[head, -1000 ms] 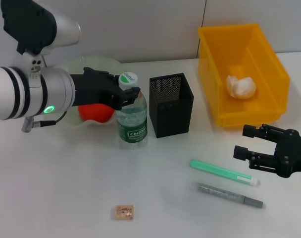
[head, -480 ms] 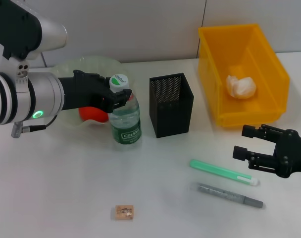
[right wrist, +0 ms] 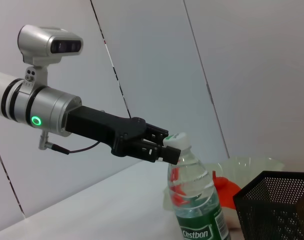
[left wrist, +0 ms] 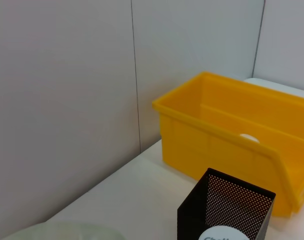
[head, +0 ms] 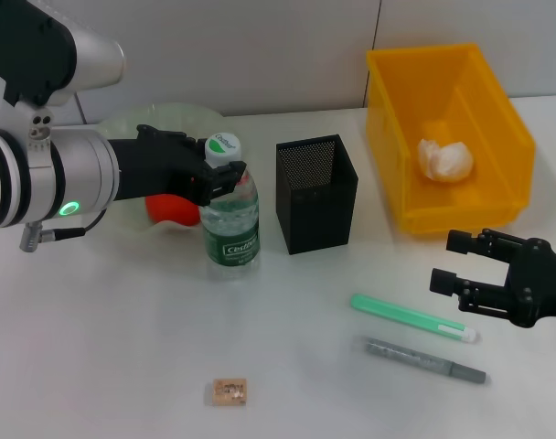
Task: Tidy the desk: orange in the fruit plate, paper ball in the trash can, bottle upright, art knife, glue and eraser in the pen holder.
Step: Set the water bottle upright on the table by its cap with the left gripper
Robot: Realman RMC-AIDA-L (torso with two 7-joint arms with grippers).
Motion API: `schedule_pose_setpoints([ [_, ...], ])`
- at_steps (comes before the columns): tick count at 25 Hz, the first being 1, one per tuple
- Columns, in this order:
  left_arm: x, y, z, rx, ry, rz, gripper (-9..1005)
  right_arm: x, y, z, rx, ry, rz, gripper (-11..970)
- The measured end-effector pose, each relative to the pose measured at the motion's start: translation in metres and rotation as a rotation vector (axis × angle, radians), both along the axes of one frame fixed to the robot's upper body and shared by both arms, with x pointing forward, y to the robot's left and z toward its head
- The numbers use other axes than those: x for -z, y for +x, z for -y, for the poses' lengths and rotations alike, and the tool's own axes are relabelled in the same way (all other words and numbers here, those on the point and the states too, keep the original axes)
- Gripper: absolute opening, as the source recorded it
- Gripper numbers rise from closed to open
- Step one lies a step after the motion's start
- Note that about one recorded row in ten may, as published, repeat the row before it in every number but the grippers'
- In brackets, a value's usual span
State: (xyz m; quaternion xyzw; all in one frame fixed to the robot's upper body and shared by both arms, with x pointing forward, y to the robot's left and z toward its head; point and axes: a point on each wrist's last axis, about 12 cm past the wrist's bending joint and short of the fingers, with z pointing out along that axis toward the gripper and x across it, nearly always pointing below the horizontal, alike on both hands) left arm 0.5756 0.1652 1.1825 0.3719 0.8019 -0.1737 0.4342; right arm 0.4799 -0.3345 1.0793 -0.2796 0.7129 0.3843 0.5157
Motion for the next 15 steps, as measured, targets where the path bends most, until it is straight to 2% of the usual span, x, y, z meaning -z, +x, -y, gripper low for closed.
schedule_pose_setpoints([
  [15,0.002,-0.001,-0.012,-0.038,-0.007,-0.012,441,0.000,0.002,-0.001,0.003,0.000,-0.006,760],
])
